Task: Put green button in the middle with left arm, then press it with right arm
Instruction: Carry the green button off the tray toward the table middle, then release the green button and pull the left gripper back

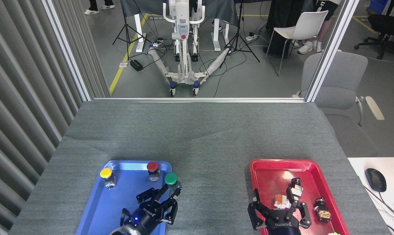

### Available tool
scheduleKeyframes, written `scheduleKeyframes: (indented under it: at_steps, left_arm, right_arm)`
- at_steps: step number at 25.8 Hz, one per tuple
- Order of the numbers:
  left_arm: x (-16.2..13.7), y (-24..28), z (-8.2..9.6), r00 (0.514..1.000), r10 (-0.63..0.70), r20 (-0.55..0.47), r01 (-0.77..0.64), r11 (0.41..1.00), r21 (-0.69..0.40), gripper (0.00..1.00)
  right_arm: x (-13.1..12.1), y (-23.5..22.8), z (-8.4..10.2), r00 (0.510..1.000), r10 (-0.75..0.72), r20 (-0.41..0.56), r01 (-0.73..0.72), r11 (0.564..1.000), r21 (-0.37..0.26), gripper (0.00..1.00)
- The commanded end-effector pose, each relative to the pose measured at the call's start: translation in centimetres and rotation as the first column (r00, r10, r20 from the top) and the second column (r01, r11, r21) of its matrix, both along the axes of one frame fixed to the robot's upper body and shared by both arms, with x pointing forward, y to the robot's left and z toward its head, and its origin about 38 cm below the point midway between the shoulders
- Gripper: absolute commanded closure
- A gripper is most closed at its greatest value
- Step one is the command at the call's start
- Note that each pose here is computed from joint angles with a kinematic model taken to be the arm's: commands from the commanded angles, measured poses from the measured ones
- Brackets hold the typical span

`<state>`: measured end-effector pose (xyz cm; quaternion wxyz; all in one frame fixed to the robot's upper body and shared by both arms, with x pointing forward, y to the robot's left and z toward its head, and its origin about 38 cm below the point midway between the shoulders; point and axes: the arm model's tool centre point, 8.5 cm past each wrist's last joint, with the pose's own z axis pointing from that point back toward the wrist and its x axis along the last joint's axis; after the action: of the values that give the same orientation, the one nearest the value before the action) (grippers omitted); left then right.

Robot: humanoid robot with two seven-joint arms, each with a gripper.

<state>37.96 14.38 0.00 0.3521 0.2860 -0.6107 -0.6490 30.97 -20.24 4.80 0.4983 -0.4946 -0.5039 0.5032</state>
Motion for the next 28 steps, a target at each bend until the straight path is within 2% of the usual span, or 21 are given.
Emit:
scheduleKeyframes:
  at_steps: [1,4,7,11,13,14,16,17,18,20,25,28]
  left_arm:
    - [0.4,-5.0,-1.2,0.991,-0.131,-0.026,0.133,0.987,0.091,0.96]
    - [1.1,-8.9,-2.6,0.987,-0.148,-0.06,0.156,0.975,0.156,0.94]
    - [0.8,-9.7,-4.1,0.985,-0.137,-0.103,0.153,0.972,0.178,0.94]
    - [0.7,-9.8,-4.3,0.985,-0.14,-0.102,0.157,0.97,0.185,0.91]
    - [0.6,-10.2,-4.3,0.985,-0.14,-0.103,0.157,0.972,0.177,0.81]
    - [0.5,-10.5,-4.3,0.985,-0.137,-0.105,0.153,0.973,0.171,0.66]
    - [0.5,-10.8,-4.2,0.989,-0.107,-0.101,0.122,0.98,0.158,0.22]
    - [0.6,-10.9,-4.1,0.991,-0.092,-0.092,0.106,0.982,0.158,0.07]
    - [0.6,-10.8,-4.0,0.992,-0.085,-0.089,0.098,0.983,0.156,0.02]
    - [0.2,-10.9,-3.7,0.993,-0.087,-0.077,0.097,0.985,0.142,0.01]
    - [-0.8,-10.5,-1.6,0.996,-0.087,-0.003,0.087,0.992,0.094,0.01]
    - [-2.0,-6.4,-1.8,0.999,0.033,0.017,-0.034,0.995,0.094,0.01]
  right_arm:
    - [0.0,0.0,0.0,1.0,0.0,-0.001,0.0,1.0,0.0,0.0]
    - [0.0,0.0,0.0,1.0,0.0,-0.001,0.0,1.0,0.0,0.0]
    - [0.0,0.0,0.0,1.0,0.001,-0.001,-0.001,1.0,-0.001,0.0]
    - [0.0,-0.1,0.0,1.0,0.001,-0.001,-0.001,1.0,-0.005,0.0]
    - [0.0,-0.1,0.0,1.0,0.001,-0.001,-0.001,1.0,-0.004,0.0]
    - [0.0,-0.1,0.0,1.0,0.003,-0.001,-0.003,1.0,-0.004,0.0]
    - [0.0,-0.1,0.0,1.0,0.002,-0.001,-0.003,1.0,-0.003,0.0]
    - [0.0,0.0,0.0,1.0,0.004,-0.001,-0.004,1.0,-0.001,0.0]
    - [0.0,0.2,0.0,1.0,0.006,0.002,-0.006,1.0,0.001,0.0]
    - [-0.1,0.0,0.0,1.0,0.002,0.001,-0.002,1.0,-0.002,0.0]
    - [-0.1,-0.2,-0.1,1.0,-0.013,-0.001,0.013,1.0,-0.005,0.0]
    - [-0.1,0.3,-0.2,1.0,0.002,-0.005,-0.002,1.0,0.0,0.0]
